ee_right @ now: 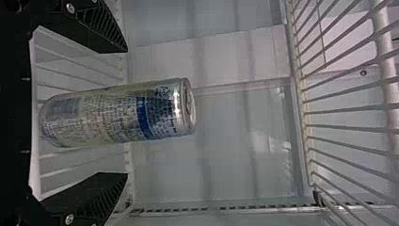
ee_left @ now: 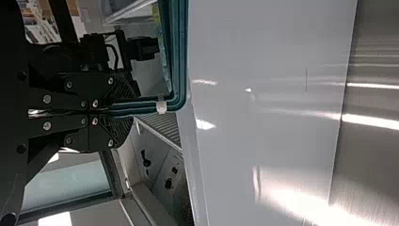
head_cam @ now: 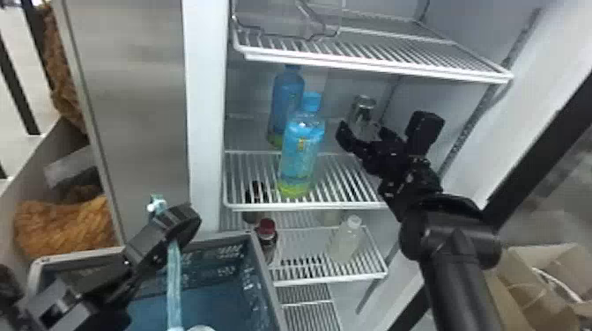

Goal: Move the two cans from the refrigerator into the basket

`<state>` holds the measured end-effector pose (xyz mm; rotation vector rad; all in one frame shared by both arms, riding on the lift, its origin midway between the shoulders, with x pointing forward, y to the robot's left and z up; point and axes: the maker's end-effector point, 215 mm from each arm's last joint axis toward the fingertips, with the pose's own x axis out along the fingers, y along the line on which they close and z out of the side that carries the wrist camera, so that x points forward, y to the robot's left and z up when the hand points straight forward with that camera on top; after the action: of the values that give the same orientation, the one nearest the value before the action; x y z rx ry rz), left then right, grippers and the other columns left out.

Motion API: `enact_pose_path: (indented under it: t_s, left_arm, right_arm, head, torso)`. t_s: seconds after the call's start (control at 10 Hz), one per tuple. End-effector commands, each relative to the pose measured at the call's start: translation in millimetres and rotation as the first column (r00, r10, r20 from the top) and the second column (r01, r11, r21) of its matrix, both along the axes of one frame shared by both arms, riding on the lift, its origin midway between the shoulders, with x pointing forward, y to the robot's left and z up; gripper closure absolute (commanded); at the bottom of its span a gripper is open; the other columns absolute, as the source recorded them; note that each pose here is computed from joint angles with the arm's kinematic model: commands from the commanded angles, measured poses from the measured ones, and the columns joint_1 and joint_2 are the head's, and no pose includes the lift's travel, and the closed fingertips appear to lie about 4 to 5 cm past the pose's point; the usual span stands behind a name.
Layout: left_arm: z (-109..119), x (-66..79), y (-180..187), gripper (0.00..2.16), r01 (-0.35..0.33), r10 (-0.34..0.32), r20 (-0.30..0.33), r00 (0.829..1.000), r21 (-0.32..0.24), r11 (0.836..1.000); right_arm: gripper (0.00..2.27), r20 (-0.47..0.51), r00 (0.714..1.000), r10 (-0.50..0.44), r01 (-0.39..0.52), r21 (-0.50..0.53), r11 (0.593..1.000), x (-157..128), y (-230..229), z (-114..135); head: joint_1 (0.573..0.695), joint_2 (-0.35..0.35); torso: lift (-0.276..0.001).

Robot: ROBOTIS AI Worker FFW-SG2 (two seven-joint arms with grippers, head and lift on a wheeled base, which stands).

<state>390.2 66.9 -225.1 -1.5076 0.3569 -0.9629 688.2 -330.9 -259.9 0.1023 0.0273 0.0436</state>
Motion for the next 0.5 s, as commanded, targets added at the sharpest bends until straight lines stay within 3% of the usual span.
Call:
enact_pose_path:
  t_s: [0.0,0.4]
  left_arm:
    - [0.0,0.7,0.4,1.2,0.0,0.0,0.0,1.0,-0.001,1.0]
    - [0.6,2.8,1.0,1.2,-0.003,0.003,0.0,1.0,-0.004,1.0]
  right_arm:
    - [0.09,-0.009,1.0,-0.003,0.003,0.001,1.0,8.4,2.1,-2.2]
    - [0.1,-0.017,1.0,-0.009,0.009,0.003,1.0,26.4,5.2,-7.2]
  head:
    - [0.598,-0.264]
    - [0.596,-0.254]
  torso:
    - [-0.035]
    - [-0.035]
